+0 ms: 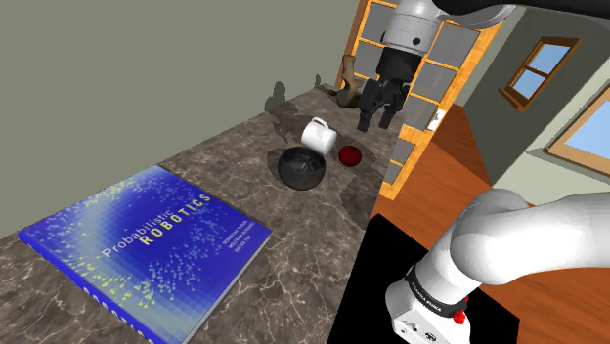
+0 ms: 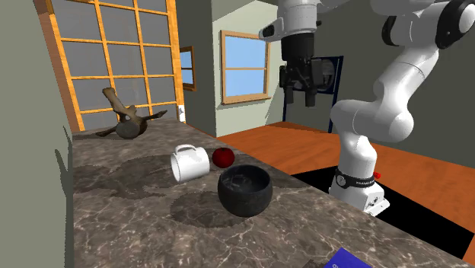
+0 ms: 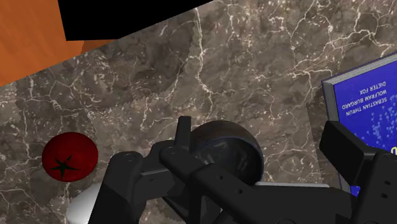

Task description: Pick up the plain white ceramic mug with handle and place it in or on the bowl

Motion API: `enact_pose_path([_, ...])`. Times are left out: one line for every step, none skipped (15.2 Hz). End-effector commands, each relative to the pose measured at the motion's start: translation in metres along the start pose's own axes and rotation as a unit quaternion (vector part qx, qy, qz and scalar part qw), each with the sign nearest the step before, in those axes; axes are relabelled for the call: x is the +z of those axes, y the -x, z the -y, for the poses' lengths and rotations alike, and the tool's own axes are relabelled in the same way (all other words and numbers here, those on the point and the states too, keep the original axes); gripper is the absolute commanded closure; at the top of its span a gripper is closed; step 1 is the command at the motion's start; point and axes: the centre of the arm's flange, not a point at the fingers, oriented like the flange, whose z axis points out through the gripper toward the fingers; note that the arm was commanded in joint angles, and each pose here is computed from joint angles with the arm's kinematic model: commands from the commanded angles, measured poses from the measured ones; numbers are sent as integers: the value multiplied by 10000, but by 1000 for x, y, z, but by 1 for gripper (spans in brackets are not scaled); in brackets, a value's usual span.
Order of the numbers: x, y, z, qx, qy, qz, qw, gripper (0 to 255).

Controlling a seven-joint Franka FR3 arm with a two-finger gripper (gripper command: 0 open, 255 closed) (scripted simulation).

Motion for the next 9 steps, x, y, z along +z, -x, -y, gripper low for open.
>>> enact_pose_path([0, 0, 0, 0, 0, 0, 10000, 0])
enact_pose_path([3, -11, -6, -6, 11, -12, 10000, 0])
enact_pose_path([6, -22, -12, -12, 22, -24, 10000, 0])
enact_pose_path([9, -33, -18, -18, 33, -36, 10000, 0])
enact_pose_path([12, -43, -24, -24, 44, -48, 10000, 0])
enact_pose_path([14, -54, -30, -30, 55, -60, 10000, 0])
enact_pose_path([17, -65, -36, -36, 66, -72, 9999, 0])
enact_pose_path([20, -76, -42, -42, 77, -84, 9999, 0])
enact_pose_path([23, -87, -48, -47, 88, -96, 9999, 0])
